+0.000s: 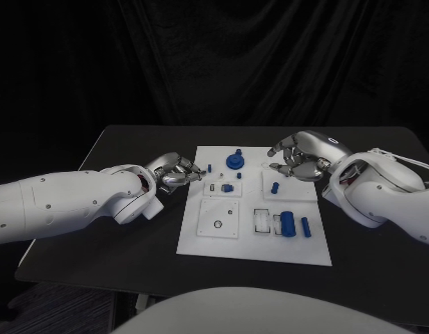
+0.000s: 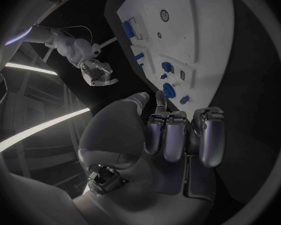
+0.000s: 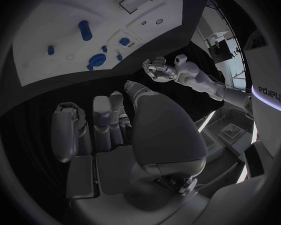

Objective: Assemble the parts on the task board

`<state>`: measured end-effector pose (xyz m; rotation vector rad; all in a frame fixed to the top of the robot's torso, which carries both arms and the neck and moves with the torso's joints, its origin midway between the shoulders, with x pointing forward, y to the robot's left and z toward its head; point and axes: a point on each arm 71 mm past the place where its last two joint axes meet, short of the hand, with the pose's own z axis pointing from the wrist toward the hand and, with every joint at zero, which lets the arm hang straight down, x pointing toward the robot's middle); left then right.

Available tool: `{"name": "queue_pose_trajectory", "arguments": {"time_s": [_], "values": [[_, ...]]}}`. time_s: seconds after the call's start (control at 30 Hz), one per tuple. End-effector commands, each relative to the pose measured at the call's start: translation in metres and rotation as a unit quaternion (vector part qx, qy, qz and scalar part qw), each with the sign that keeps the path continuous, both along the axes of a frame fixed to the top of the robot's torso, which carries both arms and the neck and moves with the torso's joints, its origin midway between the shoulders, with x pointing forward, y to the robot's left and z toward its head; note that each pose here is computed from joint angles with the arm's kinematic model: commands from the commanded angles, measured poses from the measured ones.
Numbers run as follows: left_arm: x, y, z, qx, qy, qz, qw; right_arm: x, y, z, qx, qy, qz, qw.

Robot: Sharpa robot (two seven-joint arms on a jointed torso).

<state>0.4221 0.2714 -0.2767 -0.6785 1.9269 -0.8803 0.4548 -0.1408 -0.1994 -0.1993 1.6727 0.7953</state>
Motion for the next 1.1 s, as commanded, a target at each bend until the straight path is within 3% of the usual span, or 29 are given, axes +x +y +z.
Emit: {"name": "queue_pose_trajectory", "arguments": {"time_s": [0.03, 0.57, 1.1], "values": [[0.0003, -0.003, 0.0054, -0.038, 0.000, -0.009, 0.999, -0.001, 0.008, -0.009, -0.066, -0.022, 0.002, 0.998], [0.0079, -0.010, 0.0070, -0.041, 0.001, -0.019, 0.999, -0.005, 0.039, -0.046, -0.122, -0.016, 0.023, 0.992], [0.0068, -0.013, 0.0064, -0.042, 0.007, -0.024, 0.999, -0.002, 0.058, -0.054, -0.124, -0.042, 0.031, 0.991]]}}
